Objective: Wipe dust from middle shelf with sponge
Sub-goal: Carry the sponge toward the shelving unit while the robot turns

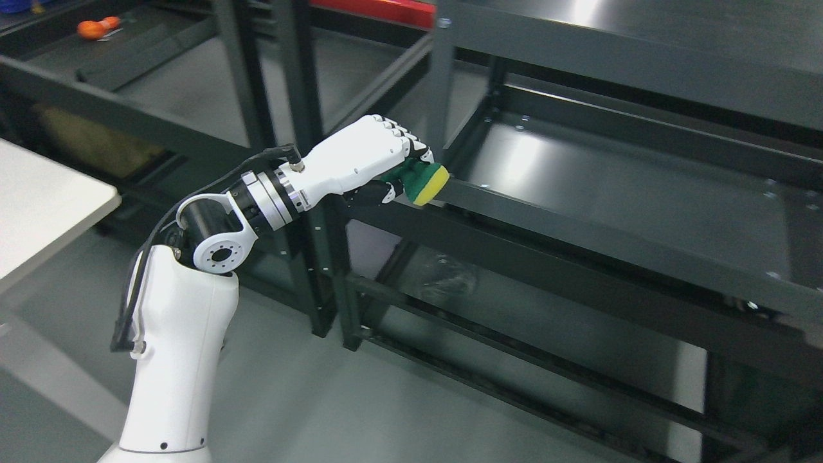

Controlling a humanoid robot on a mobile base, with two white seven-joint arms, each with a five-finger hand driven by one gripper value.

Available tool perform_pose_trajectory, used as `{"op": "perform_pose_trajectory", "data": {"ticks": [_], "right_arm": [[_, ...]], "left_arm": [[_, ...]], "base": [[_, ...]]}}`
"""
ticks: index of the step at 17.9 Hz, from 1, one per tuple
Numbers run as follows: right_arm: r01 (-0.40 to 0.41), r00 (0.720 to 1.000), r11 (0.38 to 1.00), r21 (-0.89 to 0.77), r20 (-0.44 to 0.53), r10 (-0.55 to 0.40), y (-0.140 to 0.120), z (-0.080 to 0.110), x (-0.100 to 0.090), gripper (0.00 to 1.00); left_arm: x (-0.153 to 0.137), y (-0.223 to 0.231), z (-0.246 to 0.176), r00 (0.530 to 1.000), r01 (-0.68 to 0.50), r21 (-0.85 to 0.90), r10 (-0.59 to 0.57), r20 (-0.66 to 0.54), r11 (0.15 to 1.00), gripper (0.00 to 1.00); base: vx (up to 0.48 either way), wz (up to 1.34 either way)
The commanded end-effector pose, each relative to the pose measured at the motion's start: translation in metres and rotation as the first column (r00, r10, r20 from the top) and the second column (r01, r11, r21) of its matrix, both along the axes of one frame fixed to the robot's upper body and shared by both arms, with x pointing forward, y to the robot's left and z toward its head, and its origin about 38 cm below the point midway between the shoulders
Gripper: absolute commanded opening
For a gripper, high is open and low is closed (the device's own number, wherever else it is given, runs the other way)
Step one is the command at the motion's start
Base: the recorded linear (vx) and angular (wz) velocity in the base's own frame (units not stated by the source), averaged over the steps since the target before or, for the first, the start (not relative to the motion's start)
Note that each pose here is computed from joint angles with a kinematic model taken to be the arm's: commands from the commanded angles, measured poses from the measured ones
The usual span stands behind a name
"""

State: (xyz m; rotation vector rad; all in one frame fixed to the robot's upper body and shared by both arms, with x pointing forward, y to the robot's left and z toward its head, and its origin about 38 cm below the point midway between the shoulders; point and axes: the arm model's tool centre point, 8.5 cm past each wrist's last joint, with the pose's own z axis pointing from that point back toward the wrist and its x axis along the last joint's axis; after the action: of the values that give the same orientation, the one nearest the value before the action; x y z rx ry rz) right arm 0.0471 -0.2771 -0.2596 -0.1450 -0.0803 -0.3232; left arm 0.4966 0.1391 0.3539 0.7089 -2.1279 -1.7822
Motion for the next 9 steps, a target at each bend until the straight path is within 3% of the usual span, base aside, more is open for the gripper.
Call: {"op": "perform_pose_trajectory", "data": {"ticks": [1,5,9], "right_arm": [[0.005,0.999,1.0,0.001,-0.051,-0.005,-0.01,0.001,-0.001,1.0],[0.005,0.999,1.0,0.001,-0.051,-0.005,-0.01,0.001,-0.001,1.0],[0.005,0.999,1.0,0.001,-0.051,-0.005,-0.01,0.001,-0.001,1.0]], "left_arm": [[-0.006,-0.044,0.006,0.995,0.098,0.08,-0.1,0.013,0.992,0.0],[-0.013,-0.062,0.038,0.984,0.158,0.096,-0.165,0.071,0.983,0.0],[-0.028,-0.084,0.095,0.953,0.231,0.12,-0.249,0.173,0.966,0.0]], "base": [[-0.172,-1.06],[-0.106,-0.88],[-0.003,-0.22]]}}
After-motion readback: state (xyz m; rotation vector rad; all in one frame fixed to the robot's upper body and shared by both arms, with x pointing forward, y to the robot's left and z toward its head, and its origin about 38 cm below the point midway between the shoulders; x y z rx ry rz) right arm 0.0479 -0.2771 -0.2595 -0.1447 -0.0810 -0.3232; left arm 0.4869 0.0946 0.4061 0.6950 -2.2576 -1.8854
